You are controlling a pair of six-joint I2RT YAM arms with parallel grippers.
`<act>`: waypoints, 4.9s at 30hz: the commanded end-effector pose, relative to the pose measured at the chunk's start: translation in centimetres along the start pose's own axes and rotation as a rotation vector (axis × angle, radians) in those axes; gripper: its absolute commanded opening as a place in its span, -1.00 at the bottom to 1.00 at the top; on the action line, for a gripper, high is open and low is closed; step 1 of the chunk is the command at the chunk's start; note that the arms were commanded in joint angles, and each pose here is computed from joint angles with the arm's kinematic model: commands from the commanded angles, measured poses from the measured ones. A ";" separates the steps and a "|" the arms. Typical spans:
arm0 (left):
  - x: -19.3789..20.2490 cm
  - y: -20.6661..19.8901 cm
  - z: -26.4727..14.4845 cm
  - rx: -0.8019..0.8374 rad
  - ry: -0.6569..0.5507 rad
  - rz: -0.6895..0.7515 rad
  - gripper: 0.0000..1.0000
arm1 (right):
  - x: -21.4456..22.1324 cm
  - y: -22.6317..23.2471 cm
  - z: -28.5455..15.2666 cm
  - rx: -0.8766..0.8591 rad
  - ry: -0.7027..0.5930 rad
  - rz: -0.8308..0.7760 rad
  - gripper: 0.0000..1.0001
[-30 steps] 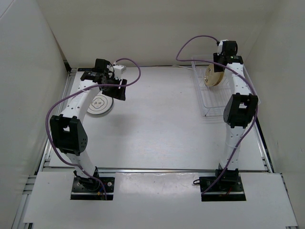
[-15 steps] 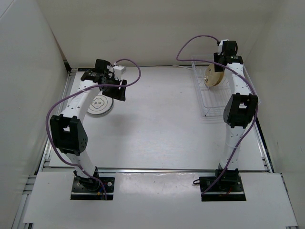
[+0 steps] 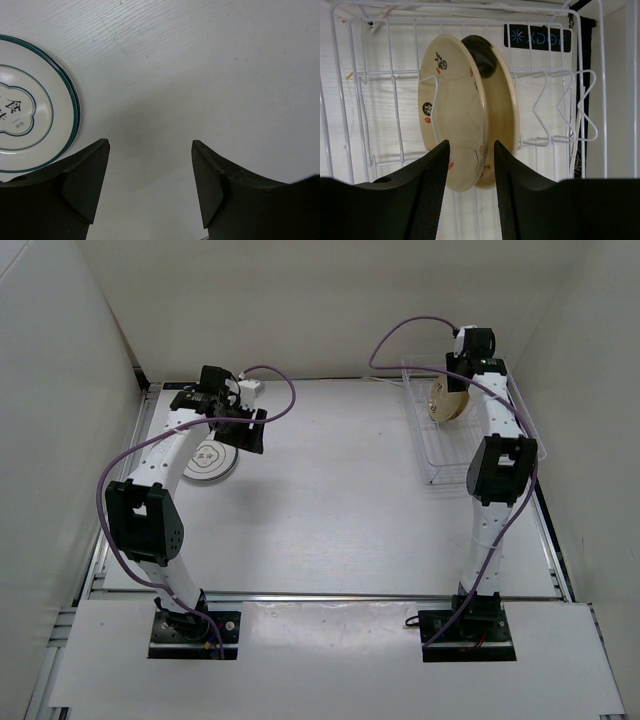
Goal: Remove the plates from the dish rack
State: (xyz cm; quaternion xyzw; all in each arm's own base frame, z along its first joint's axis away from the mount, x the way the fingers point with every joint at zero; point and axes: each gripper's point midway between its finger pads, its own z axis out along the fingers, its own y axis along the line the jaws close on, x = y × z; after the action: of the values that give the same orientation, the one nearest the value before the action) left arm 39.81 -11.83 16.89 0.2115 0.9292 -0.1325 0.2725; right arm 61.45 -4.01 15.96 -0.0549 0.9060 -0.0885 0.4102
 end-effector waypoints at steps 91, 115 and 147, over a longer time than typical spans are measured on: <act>-1.0 -12.2 -3.3 0.733 -0.003 -0.261 0.49 | 7.0 34.0 -28.6 -1.606 0.308 0.080 -0.99; -1.6 -10.8 -2.0 0.638 -0.032 -0.239 -0.78 | 7.5 33.0 -24.6 -1.322 0.248 -0.035 0.47; -4.4 -3.8 14.6 0.494 0.065 -0.310 -0.78 | 1.9 11.5 -25.4 -0.731 -0.089 0.158 0.82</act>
State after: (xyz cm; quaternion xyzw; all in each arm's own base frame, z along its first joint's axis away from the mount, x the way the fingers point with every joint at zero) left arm 46.24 -21.38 5.21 0.1088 0.9117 -0.3791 0.1154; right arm 42.36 9.20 26.60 -0.1148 0.8767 0.2540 0.3919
